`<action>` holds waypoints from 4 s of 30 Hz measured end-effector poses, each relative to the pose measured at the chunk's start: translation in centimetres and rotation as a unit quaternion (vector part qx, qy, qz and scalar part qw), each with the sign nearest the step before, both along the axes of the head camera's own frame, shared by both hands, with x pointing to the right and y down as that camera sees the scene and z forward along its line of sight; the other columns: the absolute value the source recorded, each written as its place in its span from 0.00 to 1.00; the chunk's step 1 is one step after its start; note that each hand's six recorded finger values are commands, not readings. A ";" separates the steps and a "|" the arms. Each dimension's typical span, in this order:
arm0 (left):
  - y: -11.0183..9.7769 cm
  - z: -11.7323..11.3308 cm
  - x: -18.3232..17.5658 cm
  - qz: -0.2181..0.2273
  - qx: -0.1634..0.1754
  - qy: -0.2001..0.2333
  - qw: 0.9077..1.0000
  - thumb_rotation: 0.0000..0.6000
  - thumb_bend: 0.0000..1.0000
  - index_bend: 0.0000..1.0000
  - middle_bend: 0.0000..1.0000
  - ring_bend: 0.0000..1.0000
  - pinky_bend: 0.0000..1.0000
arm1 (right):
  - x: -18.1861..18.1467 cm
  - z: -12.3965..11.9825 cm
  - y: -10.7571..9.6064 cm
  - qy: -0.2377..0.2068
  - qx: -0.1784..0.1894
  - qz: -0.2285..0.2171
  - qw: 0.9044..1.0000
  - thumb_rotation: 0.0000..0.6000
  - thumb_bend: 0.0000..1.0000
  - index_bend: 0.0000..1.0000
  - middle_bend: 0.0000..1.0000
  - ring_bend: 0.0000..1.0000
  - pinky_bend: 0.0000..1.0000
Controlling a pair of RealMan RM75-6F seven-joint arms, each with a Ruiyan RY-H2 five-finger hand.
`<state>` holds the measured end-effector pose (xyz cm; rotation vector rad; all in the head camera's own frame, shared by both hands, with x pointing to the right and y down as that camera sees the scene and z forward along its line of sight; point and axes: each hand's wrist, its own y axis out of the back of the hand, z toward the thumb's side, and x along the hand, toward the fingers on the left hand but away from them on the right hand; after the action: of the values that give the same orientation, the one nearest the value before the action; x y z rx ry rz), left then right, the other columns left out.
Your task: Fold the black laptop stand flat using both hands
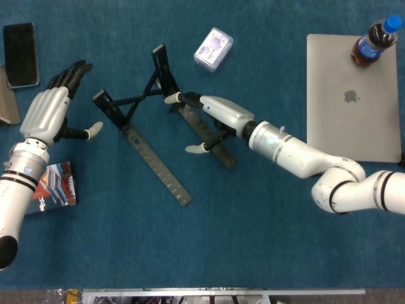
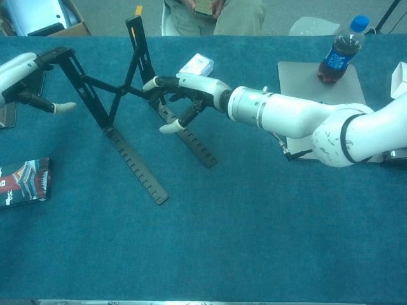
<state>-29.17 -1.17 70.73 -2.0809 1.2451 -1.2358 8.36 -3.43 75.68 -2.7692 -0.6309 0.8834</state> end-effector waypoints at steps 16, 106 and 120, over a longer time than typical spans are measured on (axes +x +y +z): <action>0.0 -0.2 -0.7 -0.007 0.001 -0.004 1.000 1.00 0.25 0.00 0.00 0.00 0.05 | -2.5 2.7 -1.4 0.000 0.015 0.027 1.000 1.00 0.18 0.14 0.24 0.06 0.14; 4.3 -1.0 3.1 0.249 0.035 -0.157 0.955 1.00 0.25 0.00 0.00 0.00 0.05 | 11.0 -9.0 -1.7 0.070 0.257 -0.083 0.960 1.00 0.15 0.11 0.22 0.06 0.14; 4.2 1.7 5.0 0.309 0.072 -0.213 0.924 1.00 0.25 0.00 0.00 0.00 0.05 | 11.8 -5.5 1.6 0.137 0.256 -0.151 0.945 1.00 0.06 0.02 0.18 0.06 0.15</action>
<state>-24.22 3.06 72.41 -1.7561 0.4148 -1.1556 20.15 -1.83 70.19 -2.1511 -0.3157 0.8640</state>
